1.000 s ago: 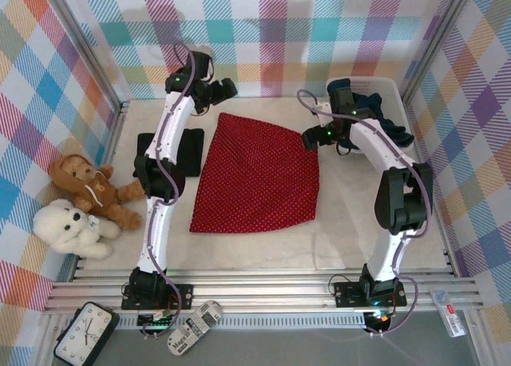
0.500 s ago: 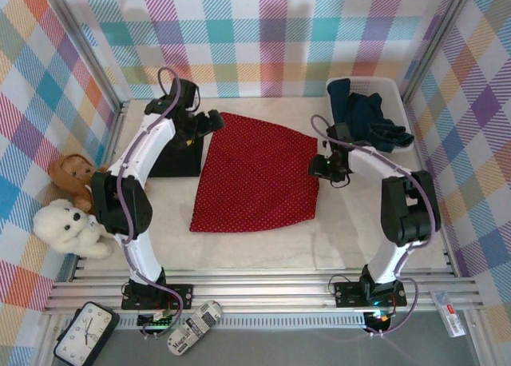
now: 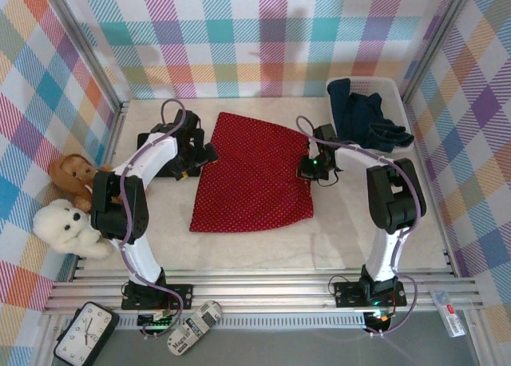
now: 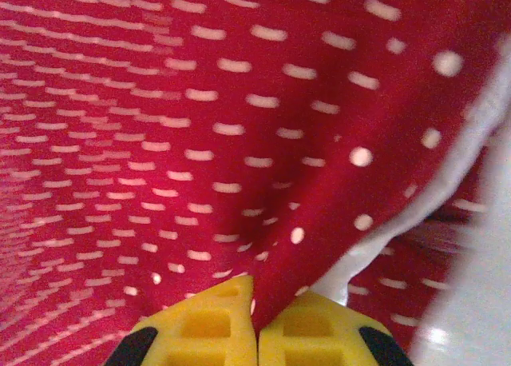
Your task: Fold and stack the skirts
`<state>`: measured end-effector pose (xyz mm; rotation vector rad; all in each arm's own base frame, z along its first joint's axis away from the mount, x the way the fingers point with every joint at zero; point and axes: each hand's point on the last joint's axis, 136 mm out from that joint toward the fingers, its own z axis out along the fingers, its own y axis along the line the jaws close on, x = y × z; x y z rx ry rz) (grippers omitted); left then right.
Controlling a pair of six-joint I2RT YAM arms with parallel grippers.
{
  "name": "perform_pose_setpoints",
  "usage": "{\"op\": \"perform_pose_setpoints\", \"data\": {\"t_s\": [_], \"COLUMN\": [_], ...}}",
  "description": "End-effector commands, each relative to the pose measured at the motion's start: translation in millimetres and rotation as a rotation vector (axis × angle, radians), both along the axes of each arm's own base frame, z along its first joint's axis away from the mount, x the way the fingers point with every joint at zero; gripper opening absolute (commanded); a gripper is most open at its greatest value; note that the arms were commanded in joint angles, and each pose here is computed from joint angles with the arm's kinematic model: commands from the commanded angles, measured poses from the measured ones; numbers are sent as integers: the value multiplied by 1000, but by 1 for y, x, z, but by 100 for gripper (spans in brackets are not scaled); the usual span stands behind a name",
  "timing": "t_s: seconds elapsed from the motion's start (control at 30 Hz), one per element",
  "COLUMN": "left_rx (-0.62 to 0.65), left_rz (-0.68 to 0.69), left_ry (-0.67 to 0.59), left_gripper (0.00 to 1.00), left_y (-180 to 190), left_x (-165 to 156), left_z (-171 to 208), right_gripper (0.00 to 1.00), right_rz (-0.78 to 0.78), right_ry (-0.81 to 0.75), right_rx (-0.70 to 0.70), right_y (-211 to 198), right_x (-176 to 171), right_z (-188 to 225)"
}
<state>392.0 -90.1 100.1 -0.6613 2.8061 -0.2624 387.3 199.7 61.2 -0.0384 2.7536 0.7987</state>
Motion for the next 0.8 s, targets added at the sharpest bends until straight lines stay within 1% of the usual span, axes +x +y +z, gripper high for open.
{"op": "perform_pose_setpoints", "data": {"t_s": [0.0, 0.03, 0.07, 0.13, 0.17, 0.23, 0.3, 0.43, 0.5, 0.57, 0.63, 0.7, 0.77], "left_rx": [6, 8, 9, 8, 4, -5, -11, -11, -7, -4, -2, -2, -2], "left_rz": [55, 57, 60, 64, 63, 62, 65, 66, 64, 63, 63, 63, 63], "left_ry": [-24, -19, -11, 5, 14, 26, 21, 6, 1, -2, -5, -5, -6], "left_gripper": [100, 100, 100, 100, 100, 100, 100, 100, 100, 100, 100, 100, 100], "left_y": [18, 20, 21, 23, 23, 21, 21, 21, 22, 22, 23, 23, 23], "left_x": [-3, -5, -8, -11, -12, -13, -13, -12, -12, -13, -13, -13, -12], "left_z": [5, 3, 0, -7, -10, -13, -13, -8, -5, -4, -3, -3, -3], "right_gripper": [4, 4, 4, 11, 17, 33, 46, 58, 68, 71, 71, 67, 57], "right_rz": [204, 199, 175, 104, 83, 24, -29, -118, -187, -219, -202, -178, -163], "right_ry": [-243, -234, -203, -89, -34, 26, 30, 18, 28, 25, 20, 21, 25], "right_rx": [399, 428, 439, 406, 398, 327, 233, 76, -18, -47, -12, 3, -10], "right_y": [49, 45, 39, 26, 23, 13, 0, -26, -44, -51, -45, -39, -37], "right_x": [-4, -7, -9, -13, -16, -18, -15, -12, -14, -16, -17, -17, -16], "right_z": [109, 106, 93, 49, 30, 3, -5, -2, -5, -6, -4, -3, -6]}}
